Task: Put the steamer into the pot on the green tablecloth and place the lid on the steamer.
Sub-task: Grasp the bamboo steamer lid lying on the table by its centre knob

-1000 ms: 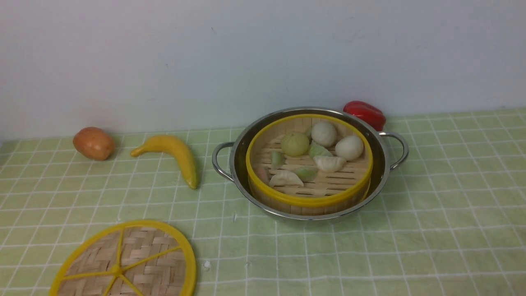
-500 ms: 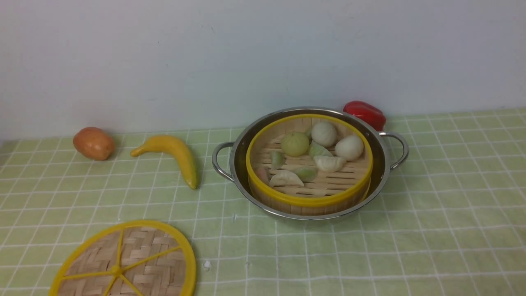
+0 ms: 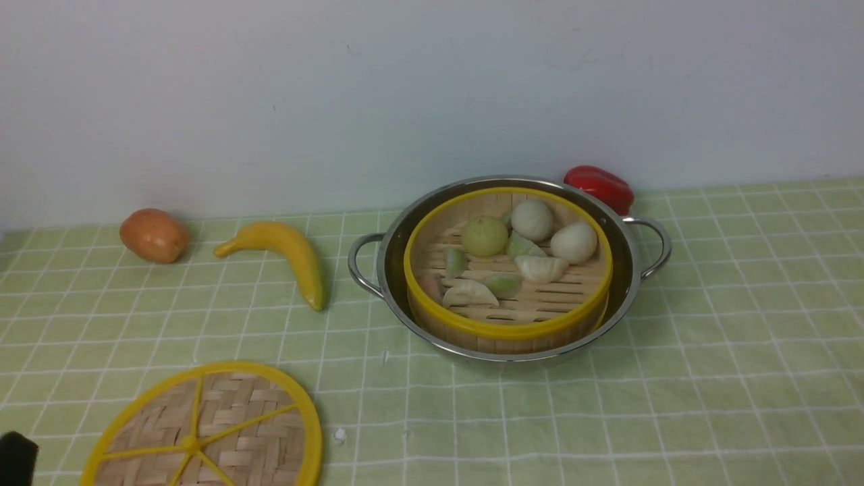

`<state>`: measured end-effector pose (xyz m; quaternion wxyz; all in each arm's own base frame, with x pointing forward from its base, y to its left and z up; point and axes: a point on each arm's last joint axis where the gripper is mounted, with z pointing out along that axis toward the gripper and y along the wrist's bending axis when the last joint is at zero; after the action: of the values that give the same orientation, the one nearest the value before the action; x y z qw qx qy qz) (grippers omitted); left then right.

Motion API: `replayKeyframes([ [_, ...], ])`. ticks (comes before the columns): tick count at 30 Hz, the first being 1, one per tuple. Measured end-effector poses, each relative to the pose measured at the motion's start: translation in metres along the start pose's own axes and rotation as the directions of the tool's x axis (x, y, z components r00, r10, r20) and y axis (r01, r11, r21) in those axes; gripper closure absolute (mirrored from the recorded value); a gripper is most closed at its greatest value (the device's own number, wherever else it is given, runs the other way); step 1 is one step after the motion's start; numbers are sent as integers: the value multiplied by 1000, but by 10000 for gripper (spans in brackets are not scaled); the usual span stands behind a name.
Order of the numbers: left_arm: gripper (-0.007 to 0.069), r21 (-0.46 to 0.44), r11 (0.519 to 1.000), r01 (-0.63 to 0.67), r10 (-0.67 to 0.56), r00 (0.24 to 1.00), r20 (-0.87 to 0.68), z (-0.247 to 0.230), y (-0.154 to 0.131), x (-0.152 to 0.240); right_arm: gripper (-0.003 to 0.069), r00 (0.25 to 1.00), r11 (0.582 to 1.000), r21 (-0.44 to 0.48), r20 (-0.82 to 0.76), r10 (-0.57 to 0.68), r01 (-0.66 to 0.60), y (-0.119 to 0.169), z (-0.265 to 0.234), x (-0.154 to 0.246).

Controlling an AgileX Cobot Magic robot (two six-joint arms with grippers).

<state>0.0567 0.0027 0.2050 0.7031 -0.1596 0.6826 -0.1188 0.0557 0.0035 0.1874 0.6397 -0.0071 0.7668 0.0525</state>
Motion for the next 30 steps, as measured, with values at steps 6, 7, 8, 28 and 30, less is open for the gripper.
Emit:
replayKeyframes([
  [6,382,25,990,139,-141,984,112,-1,-3,-15,436,1000,1000,0,0,0,0,0,0,0],
  [7,382,32,989,142,-145,983,111,-2,-5,-18,435,1000,1000,0,0,0,0,0,0,0],
  [8,382,47,988,146,-150,984,96,-3,-11,-28,431,1000,1000,0,0,0,0,0,0,0],
  [28,382,4,951,-309,112,332,-937,138,-31,-66,419,1000,1000,0,0,0,0,0,0,0],
  [30,382,51,950,-308,134,255,-958,157,-27,-56,419,1000,1000,0,0,0,0,0,0,0],
])
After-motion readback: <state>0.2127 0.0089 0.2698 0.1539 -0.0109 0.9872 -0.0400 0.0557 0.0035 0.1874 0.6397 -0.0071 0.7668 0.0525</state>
